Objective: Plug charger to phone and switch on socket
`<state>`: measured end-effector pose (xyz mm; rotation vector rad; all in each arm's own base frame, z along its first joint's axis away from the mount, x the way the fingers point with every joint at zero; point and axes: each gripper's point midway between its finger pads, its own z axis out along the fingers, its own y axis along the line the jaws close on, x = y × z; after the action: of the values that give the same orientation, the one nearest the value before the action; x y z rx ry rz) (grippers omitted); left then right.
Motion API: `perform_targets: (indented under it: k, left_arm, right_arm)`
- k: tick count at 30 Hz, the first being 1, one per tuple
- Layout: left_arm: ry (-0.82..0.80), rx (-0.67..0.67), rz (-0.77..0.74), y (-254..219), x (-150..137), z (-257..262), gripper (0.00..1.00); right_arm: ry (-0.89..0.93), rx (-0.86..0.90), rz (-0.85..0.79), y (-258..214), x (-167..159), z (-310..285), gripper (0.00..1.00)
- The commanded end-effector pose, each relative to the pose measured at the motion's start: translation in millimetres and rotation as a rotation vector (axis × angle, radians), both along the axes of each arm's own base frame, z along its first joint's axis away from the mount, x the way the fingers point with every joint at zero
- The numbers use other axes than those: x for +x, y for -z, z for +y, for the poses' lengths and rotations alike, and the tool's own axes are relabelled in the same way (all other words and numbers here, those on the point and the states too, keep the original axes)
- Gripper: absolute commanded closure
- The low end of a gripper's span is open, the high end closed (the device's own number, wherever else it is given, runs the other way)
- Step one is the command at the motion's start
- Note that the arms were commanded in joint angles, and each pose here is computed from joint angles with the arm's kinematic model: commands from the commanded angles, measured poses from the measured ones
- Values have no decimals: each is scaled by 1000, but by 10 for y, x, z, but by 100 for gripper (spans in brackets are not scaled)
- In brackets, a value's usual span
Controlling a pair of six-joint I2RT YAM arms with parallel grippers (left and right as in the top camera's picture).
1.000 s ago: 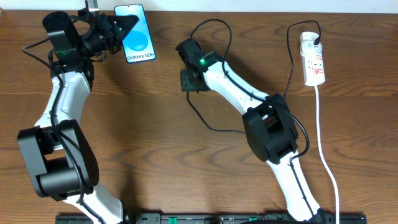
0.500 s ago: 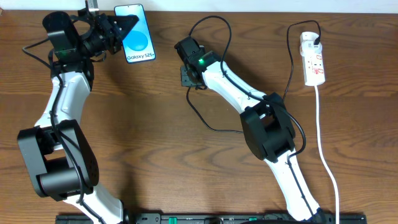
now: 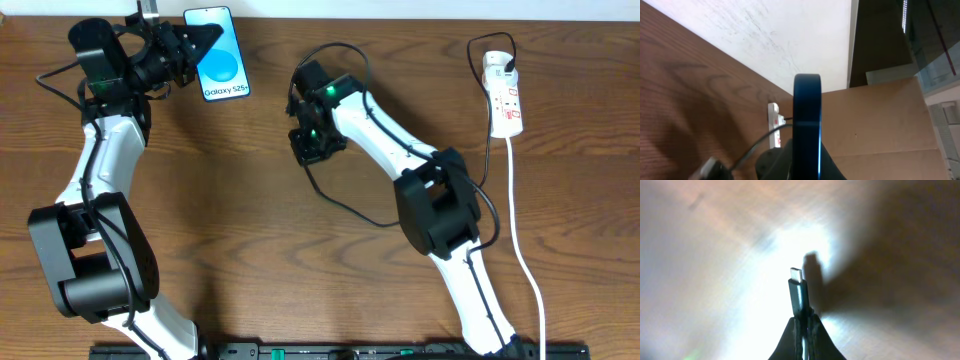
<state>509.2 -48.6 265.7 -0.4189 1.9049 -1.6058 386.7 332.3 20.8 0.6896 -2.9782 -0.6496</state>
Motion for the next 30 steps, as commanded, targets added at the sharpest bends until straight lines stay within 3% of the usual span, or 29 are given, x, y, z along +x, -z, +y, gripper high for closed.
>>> perform_targets:
  k: [1, 8, 13, 18, 24, 30]
  left_arm:
    - [20, 3, -31, -92, -24, 1, 93]
    - [57, 5, -42, -101, -72, -36, 93]
    - [58, 5, -42, -101, -74, -37, 93]
    - [64, 5, -44, -102, -83, -44, 93]
    - [68, 7, -48, -105, -88, -49, 93]
    - [69, 7, -48, -105, -89, -50, 93]
  right_arm:
    - [-165, 265, -47, -862, -159, 185, 99]
    - [-179, 438, 1, -1538, -404, 204, 99]
    - [-170, 523, 69, -1701, -504, 255, 99]
    - [-154, 462, 66, -1588, -489, 194, 99]
    - [1, 134, -8, -1081, -268, -156, 99]
    - [60, -5, -34, -583, -275, -247, 99]
